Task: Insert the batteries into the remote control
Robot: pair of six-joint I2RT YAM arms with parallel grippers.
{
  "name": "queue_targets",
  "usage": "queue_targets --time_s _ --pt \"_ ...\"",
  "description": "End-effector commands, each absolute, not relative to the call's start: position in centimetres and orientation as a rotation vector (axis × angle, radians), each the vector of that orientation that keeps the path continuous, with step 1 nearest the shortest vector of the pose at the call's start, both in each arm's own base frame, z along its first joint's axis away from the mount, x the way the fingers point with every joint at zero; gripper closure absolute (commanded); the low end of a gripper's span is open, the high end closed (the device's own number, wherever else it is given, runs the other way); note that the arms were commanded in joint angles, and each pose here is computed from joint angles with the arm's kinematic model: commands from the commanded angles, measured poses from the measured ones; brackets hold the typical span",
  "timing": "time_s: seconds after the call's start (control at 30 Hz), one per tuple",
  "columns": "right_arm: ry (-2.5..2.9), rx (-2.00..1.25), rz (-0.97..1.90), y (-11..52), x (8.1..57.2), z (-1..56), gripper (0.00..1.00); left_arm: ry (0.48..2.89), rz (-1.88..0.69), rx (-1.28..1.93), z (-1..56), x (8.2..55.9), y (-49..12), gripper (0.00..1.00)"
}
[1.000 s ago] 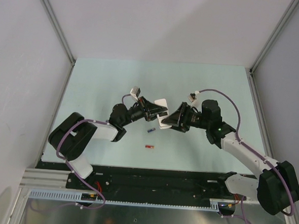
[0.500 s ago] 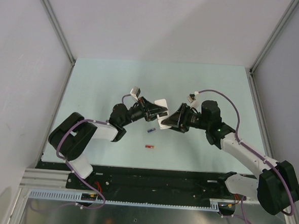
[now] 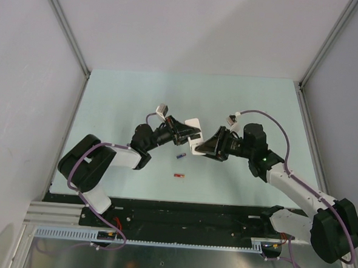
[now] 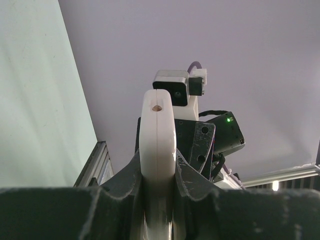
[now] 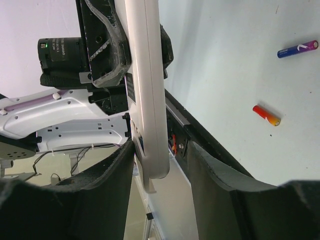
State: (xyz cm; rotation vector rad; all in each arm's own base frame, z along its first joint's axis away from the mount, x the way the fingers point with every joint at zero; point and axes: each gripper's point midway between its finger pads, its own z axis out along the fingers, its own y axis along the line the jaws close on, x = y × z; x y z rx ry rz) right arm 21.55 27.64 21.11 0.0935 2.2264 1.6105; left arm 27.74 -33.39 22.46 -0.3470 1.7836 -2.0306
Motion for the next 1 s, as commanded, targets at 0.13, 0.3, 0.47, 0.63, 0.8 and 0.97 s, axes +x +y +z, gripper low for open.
queue_targets --time_s 0.13,0.3,0.47,0.63,0.8,0.97 --pt "2.202 0.103 1.614 27.5 21.6 21.5 0.50 1.676 -2.070 -0.269 25.5 26.9 -33.1 1.00" --pt "2.209 0.087 1.639 27.6 21.5 21.4 0.50 1.681 -2.078 -0.255 25.6 26.6 -33.1 1.00" --pt "2.219 0.069 1.652 27.6 21.4 21.2 0.51 1.685 -2.099 -0.230 26.0 26.2 -33.3 1.00" --pt "2.240 0.052 1.660 27.6 21.2 20.9 0.51 1.694 -2.124 -0.191 26.4 25.5 -33.5 1.00" --pt "2.268 0.032 1.649 27.7 21.1 20.4 0.51 1.702 -2.133 -0.172 26.4 25.1 -33.6 1.00" --pt "2.292 0.014 1.629 27.7 21.0 20.2 0.51 1.705 -2.134 -0.169 26.3 25.0 -33.6 1.00"
